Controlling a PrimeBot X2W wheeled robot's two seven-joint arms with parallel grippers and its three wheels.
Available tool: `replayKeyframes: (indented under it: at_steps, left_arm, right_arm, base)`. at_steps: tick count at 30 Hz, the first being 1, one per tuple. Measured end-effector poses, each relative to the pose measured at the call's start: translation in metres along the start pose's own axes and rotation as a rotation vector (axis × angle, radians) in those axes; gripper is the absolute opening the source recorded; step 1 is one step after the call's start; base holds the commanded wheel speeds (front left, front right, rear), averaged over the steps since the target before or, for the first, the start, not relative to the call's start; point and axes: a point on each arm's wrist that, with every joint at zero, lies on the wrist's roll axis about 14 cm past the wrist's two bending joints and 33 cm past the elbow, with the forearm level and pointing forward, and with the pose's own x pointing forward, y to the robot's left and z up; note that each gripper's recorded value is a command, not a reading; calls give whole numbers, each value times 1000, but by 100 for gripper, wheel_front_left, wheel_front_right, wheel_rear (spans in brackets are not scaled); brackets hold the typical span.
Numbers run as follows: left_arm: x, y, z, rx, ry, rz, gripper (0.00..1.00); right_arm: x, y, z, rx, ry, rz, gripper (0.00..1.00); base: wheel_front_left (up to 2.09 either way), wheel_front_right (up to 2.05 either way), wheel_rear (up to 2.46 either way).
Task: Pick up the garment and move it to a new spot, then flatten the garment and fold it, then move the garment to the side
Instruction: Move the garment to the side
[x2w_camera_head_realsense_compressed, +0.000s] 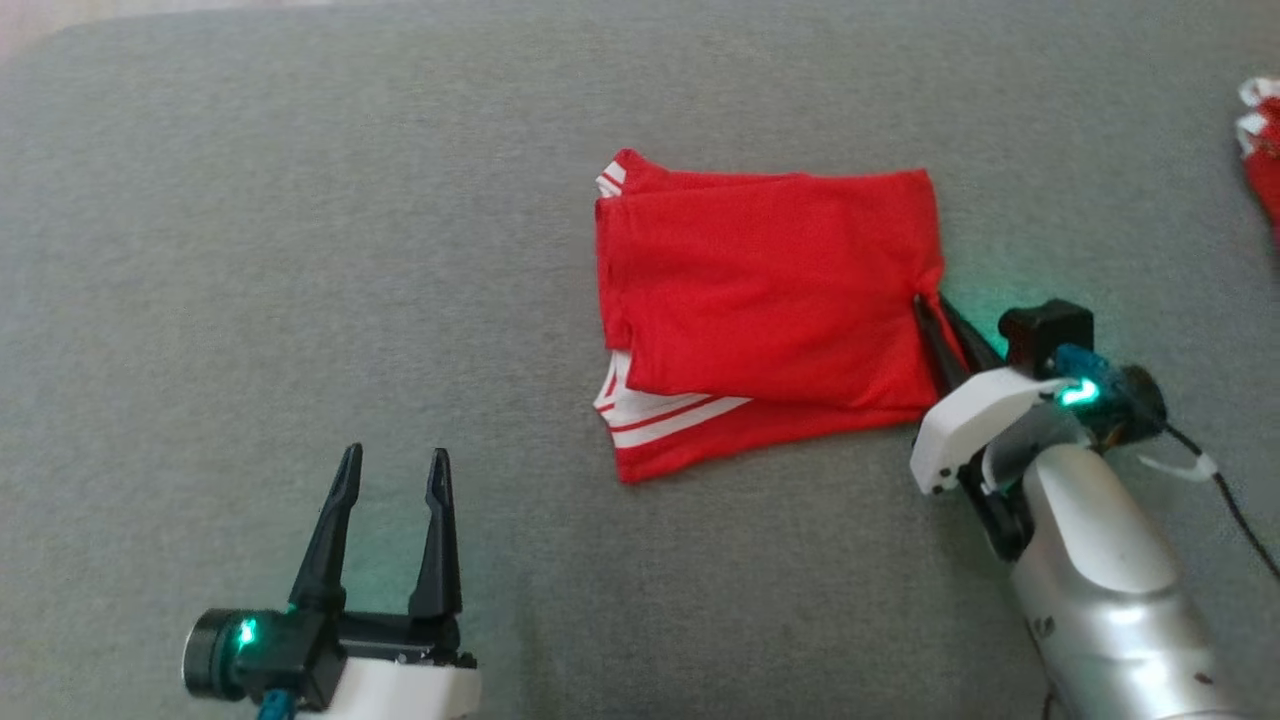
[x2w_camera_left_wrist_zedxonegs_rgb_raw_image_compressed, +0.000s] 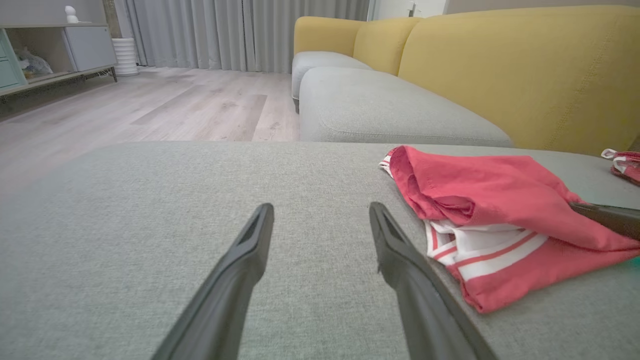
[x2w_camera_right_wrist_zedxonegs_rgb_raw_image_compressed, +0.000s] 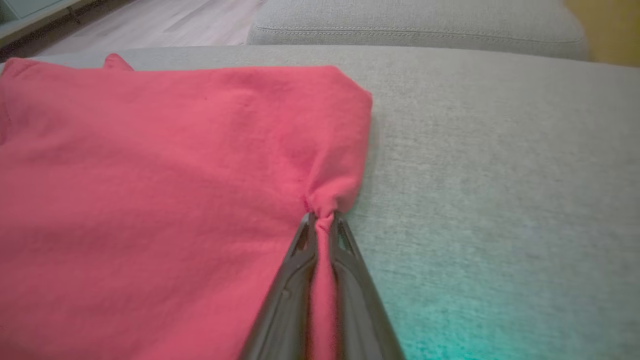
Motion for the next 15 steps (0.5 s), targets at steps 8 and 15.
replayKeyframes:
  at_steps: [8,15]
  left_arm:
    - [27,-24,-5,10,5,-98,100]
    - [60,-44,-15,5,10,-190,100]
  right_arm:
    - [-19,-94,39,-230,-76,-188,0]
    - [-47,-178,63,-373,-49,-369,0]
  base:
    - [0,0,0]
    - [0,0,0]
